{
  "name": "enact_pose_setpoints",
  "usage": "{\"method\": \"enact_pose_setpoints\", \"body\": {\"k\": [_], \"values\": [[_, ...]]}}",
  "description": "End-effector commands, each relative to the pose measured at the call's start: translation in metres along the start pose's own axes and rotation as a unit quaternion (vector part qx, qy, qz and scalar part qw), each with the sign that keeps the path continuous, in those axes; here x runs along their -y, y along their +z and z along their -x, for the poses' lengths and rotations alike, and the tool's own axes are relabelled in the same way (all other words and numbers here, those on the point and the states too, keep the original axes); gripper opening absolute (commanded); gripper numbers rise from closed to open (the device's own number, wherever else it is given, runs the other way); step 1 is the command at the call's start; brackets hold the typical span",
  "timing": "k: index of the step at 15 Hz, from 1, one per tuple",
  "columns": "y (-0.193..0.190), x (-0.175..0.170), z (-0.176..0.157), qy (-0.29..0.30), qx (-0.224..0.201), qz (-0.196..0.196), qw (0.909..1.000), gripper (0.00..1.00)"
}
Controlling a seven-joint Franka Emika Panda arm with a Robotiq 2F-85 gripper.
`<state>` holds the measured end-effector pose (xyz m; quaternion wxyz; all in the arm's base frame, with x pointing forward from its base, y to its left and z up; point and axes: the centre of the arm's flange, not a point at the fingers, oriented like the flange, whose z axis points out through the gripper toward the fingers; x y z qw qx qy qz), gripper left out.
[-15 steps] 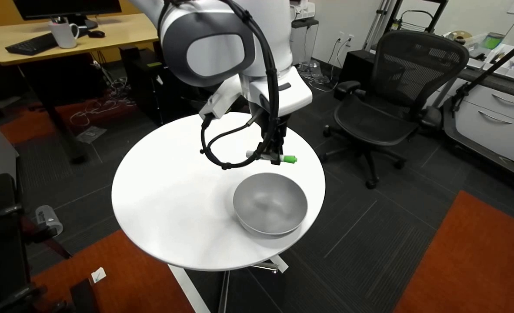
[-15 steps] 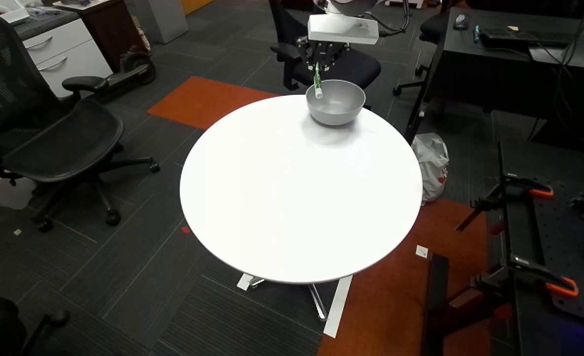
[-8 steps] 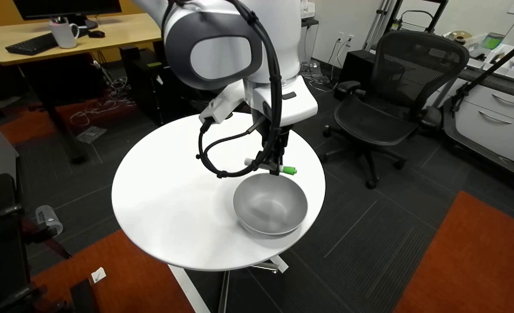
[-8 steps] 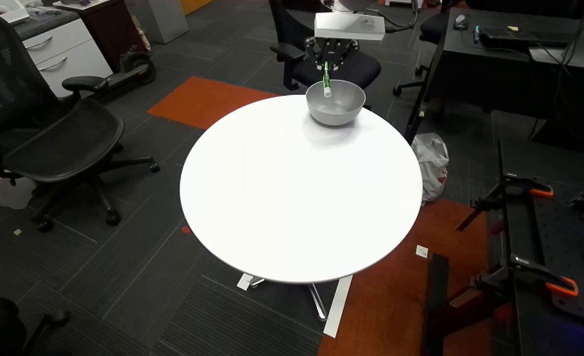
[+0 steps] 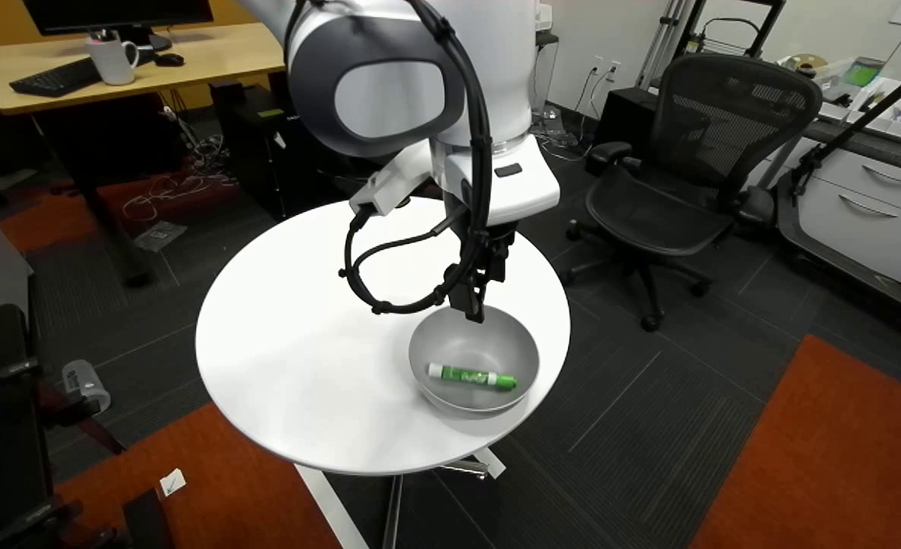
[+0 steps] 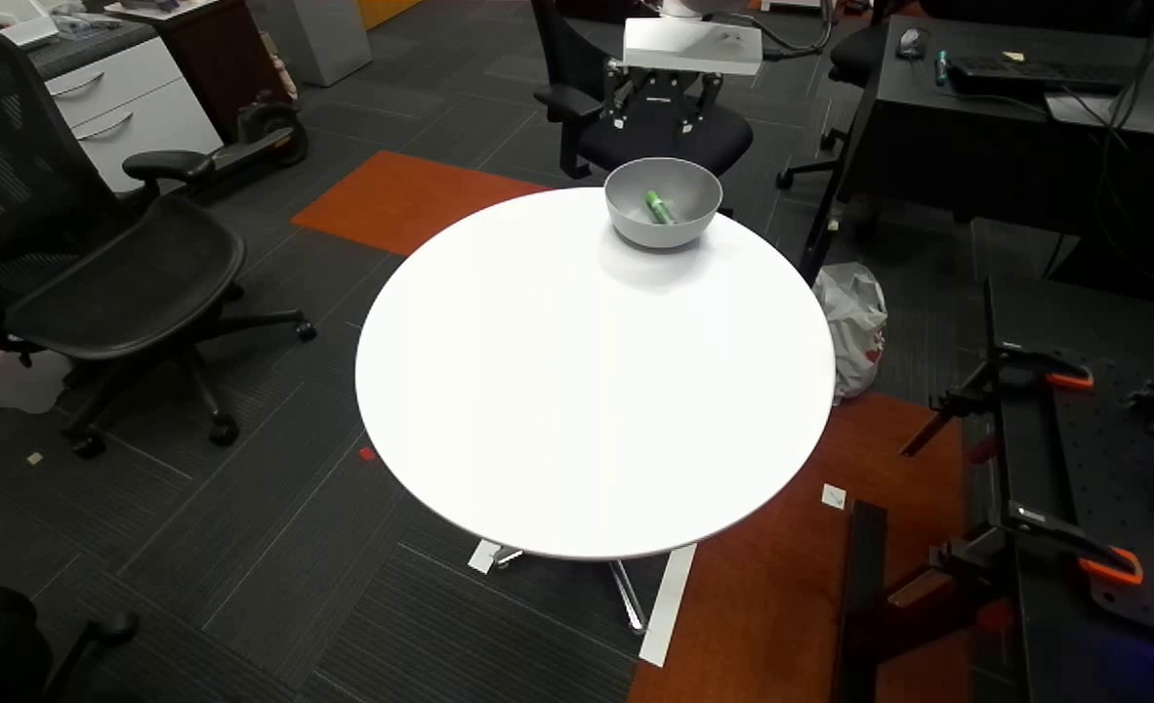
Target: Put the marker in the bowl
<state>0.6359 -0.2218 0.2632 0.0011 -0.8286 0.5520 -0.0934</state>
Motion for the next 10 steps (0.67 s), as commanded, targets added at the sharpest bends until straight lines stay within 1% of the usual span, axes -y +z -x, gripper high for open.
{"method": "enact_pose_setpoints", "body": {"k": [1, 6, 7, 10], "values": [[-0.013, -0.002, 0.002, 0.016, 0.009, 0.001, 0.9998, 1.00], [-0.013, -0.002, 0.004, 0.009, 0.008, 0.002, 0.9999, 1.00], [-0.001, 0.000, 0.000, 0.001, 0.000, -0.001, 1.0000, 1.00], [-0.001, 0.000, 0.000, 0.001, 0.000, -0.001, 1.0000, 1.00]]}}
